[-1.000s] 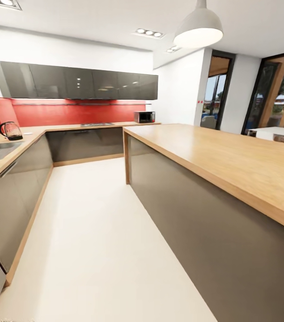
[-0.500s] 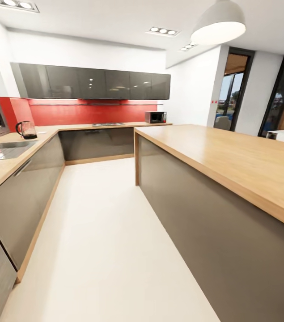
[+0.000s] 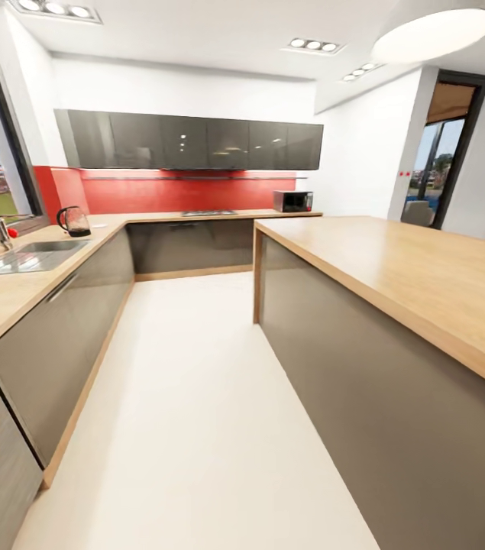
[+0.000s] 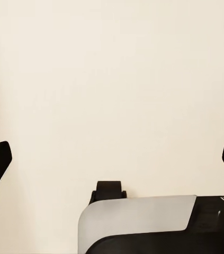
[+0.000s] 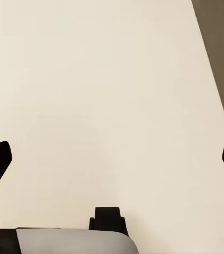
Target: Set up a coffee station on the kitchen countertop: keep the coffee maker on the countertop, move the bottle of coffee from the kitchen shelf to the counter next to the coffee maker, place a paper coffee filter on top of the coffee maker, put the saucer next to the coffee maker with the coffee cup on the saucer, and place the electric kettle next to the coffee maker.
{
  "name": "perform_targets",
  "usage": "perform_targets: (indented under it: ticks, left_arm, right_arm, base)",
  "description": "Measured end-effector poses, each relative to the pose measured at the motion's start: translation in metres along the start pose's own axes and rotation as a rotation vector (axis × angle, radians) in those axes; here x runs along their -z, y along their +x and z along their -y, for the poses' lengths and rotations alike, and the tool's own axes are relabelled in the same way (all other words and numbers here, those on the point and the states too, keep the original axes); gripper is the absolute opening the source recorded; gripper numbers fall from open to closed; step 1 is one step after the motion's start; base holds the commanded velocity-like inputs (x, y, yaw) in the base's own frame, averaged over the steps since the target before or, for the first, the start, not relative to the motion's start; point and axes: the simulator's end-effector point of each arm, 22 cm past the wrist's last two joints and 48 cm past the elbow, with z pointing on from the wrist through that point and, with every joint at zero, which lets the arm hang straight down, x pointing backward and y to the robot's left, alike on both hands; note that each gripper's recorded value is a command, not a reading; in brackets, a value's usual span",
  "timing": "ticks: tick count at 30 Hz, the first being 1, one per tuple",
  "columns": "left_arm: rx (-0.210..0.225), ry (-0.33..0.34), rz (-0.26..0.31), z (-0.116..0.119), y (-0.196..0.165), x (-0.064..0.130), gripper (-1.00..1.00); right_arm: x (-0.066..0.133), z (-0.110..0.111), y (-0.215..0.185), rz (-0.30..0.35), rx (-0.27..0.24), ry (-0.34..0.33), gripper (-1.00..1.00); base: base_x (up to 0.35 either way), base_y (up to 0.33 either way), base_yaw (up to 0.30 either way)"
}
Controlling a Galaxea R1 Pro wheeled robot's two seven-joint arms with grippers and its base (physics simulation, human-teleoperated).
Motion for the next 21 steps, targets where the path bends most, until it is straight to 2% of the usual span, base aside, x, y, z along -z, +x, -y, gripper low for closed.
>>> perform_targets:
  ticks: [21]
  left_arm:
    - [0.0,0.0,0.001,0.0,-0.0003,0.0,1.0]
  right_arm:
    - [0.0,0.0,0.0,0.0,0.0,0.0,1.0]
  base:
    - [0.327,0.0,0.236]
